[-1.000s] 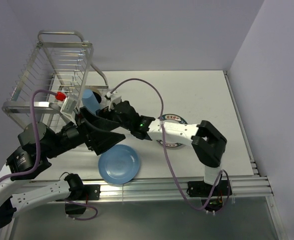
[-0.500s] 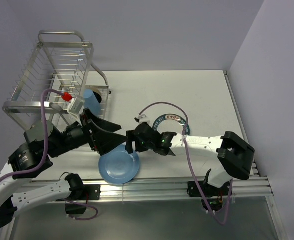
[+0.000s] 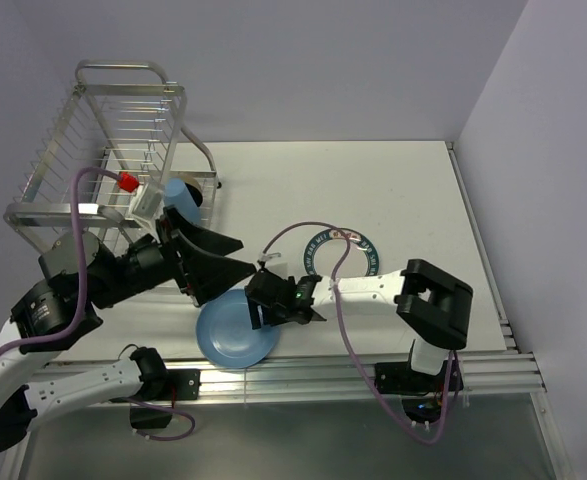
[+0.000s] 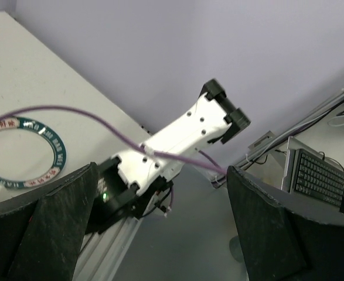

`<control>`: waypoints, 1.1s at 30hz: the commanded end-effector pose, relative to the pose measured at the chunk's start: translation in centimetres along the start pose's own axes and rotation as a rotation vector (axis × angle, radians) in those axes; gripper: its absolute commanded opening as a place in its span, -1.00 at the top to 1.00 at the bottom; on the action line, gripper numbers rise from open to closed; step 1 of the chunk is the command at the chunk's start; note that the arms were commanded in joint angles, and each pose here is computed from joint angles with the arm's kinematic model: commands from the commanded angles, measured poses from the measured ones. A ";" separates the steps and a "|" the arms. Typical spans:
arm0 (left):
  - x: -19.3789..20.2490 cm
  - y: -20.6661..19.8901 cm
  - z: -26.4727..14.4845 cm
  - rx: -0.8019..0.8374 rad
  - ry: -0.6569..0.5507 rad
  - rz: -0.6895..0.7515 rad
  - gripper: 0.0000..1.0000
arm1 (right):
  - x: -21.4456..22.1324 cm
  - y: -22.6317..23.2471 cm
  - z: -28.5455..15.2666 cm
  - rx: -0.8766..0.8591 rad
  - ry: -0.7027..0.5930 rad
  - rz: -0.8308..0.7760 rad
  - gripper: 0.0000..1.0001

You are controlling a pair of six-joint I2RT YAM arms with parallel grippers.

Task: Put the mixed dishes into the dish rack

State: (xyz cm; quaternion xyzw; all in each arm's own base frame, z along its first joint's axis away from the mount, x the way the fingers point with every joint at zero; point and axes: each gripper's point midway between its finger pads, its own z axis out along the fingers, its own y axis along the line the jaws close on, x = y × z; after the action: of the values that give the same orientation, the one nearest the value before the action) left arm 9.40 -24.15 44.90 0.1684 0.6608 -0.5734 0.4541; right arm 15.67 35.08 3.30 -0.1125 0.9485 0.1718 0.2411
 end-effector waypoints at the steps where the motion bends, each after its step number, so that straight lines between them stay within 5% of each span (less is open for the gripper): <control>1: -3.4 -1.9 -0.2 0.029 -0.088 0.063 -0.94 | -0.6 -0.3 0.0 0.095 -0.031 -0.009 -0.59; 7: -5.9 -2.0 1.6 -0.011 -0.123 0.150 -0.95 | -0.2 -0.1 0.4 0.049 -0.041 0.011 -0.24; 15: -11.1 -2.0 2.1 -0.105 -0.267 0.261 -0.96 | 0.4 -0.8 0.8 0.043 -0.046 -0.007 1.00; 24: -17.9 -4.9 -3.4 -0.083 -0.601 0.349 -0.94 | -3.3 -0.9 -2.8 0.036 -0.194 -0.009 1.00; 29: -21.5 -5.1 -9.1 -0.109 -0.903 0.317 -0.86 | -9.8 -1.6 -9.1 0.069 -0.451 -0.021 1.00; 33: -23.2 -3.7 -10.5 -0.235 -0.998 0.368 -0.83 | -15.5 -1.9 -14.8 0.127 -0.656 -0.048 1.00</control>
State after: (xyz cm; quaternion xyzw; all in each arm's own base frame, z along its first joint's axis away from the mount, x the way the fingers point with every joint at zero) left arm 13.19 -11.06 63.33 -0.0064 0.4136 -0.4701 0.7797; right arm 19.91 31.32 14.62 -0.0988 0.8823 0.1588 0.4318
